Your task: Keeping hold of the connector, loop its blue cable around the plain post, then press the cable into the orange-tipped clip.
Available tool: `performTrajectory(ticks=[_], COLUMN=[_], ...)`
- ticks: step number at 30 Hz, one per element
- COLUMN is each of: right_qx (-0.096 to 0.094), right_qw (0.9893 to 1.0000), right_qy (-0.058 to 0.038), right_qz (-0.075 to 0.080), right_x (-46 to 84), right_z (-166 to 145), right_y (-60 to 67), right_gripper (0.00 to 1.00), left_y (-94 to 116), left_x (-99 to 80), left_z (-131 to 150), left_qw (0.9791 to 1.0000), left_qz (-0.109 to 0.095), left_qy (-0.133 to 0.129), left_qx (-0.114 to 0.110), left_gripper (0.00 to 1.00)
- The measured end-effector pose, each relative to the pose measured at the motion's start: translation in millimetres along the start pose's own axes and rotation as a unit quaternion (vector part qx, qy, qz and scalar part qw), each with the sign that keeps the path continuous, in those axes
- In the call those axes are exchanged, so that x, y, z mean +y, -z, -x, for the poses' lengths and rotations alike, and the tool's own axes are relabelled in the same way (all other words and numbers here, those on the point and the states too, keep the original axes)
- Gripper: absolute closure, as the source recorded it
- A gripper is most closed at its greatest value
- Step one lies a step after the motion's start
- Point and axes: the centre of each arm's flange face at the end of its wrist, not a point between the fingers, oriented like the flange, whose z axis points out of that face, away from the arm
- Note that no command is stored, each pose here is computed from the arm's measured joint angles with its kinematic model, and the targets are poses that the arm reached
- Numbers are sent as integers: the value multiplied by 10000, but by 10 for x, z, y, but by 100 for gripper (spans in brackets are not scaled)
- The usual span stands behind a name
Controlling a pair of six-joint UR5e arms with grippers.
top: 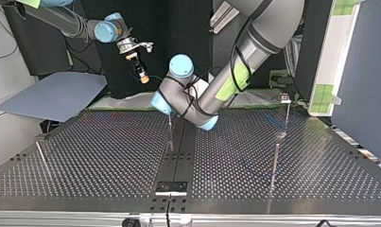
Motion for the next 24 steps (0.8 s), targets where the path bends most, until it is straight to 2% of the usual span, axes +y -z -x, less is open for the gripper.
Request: performTrajectory(ticks=[5,12,15,18,22,24], right_qx=[-3,-14,-16,-17,-18,-21], right_qw=[10000,10000,10000,10000,10000,10000], right_qy=[5,9,8,8,12,12], right_qz=[-1,-5,-5,-6,-6,-6], right_x=[-1,-3,-3,-3,-3,-4], right_z=[1,2,2,2,2,3], right_y=[-1,1,2,2,2,3], right_gripper=[100,100,100,100,100,100], left_y=[-13,73,89,65,14,-3], left_x=[-62,24,55,58,31,25], left_z=[48,119,105,55,-31,-53], left_qw=[9997,9992,9986,9974,9947,9938], left_qz=[-187,-222,-224,-238,-267,-275], left_qy=[-57,-56,-71,-115,-209,-245], left_qx=[134,324,470,671,972,1053], left_gripper=[0,0,0,0,0,0])
